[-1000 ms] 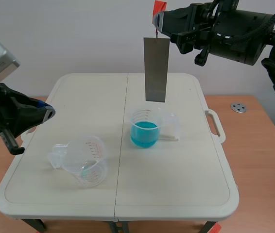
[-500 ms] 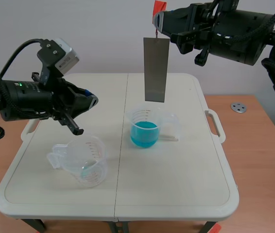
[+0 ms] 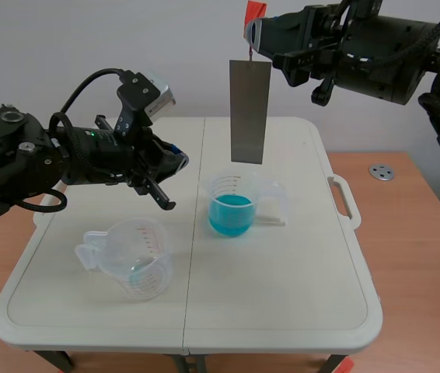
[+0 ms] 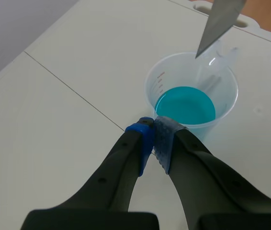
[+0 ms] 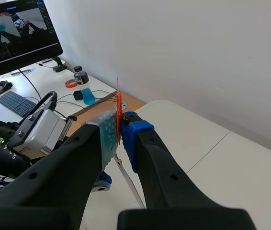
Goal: Hold the metal plate by the orange handle, dip it into the blue solution, take it out and point at it, then put the plate back in the beaker on the left.
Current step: 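Raise the plate and point at it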
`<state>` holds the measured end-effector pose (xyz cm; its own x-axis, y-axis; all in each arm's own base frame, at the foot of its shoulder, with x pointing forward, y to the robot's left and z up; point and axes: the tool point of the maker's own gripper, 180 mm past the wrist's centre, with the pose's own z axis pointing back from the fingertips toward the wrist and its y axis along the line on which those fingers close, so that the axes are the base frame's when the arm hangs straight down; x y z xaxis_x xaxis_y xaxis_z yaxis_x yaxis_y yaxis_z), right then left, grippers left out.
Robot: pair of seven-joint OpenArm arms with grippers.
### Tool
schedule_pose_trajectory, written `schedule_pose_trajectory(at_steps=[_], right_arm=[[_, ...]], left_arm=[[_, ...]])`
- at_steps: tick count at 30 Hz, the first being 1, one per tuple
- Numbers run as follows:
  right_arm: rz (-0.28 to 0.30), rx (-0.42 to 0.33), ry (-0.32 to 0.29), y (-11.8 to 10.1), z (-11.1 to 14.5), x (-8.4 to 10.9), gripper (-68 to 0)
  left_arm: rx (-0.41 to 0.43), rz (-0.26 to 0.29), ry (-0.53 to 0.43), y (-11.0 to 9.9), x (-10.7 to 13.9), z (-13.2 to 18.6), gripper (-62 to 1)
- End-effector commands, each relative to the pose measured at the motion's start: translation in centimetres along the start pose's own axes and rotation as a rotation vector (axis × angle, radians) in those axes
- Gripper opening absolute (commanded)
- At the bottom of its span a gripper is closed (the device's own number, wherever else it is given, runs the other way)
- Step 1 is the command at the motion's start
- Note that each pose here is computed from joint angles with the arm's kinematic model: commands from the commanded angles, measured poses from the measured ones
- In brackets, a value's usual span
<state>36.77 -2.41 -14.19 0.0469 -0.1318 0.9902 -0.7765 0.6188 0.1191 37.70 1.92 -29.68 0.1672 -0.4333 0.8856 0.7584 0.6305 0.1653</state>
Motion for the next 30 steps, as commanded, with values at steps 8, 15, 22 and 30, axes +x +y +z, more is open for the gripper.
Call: schedule_pose_trajectory(at_steps=[8, 15, 22, 30], right_arm=[[0.029, 0.019, -0.044, 0.1, 0.0, 1.7, -66.2], [0.029, 0.019, -0.044, 0.1, 0.0, 1.7, -66.2], [0.029, 0.019, -0.044, 0.1, 0.0, 1.7, -66.2], [0.027, 0.02, -0.046, 0.1, 0.0, 1.8, -66.2]], left_arm=[[-0.006, -0.031, -0.039, -0.5, 1.6, -0.8, -59.0], [-0.032, -0.045, -0.047, -1.4, 2.1, -1.4, -59.0], [-0.031, -0.045, -0.045, -1.4, 2.0, -1.3, -59.0], [0.046, -0.037, 0.01, 1.8, -0.2, 1.2, -59.0]])
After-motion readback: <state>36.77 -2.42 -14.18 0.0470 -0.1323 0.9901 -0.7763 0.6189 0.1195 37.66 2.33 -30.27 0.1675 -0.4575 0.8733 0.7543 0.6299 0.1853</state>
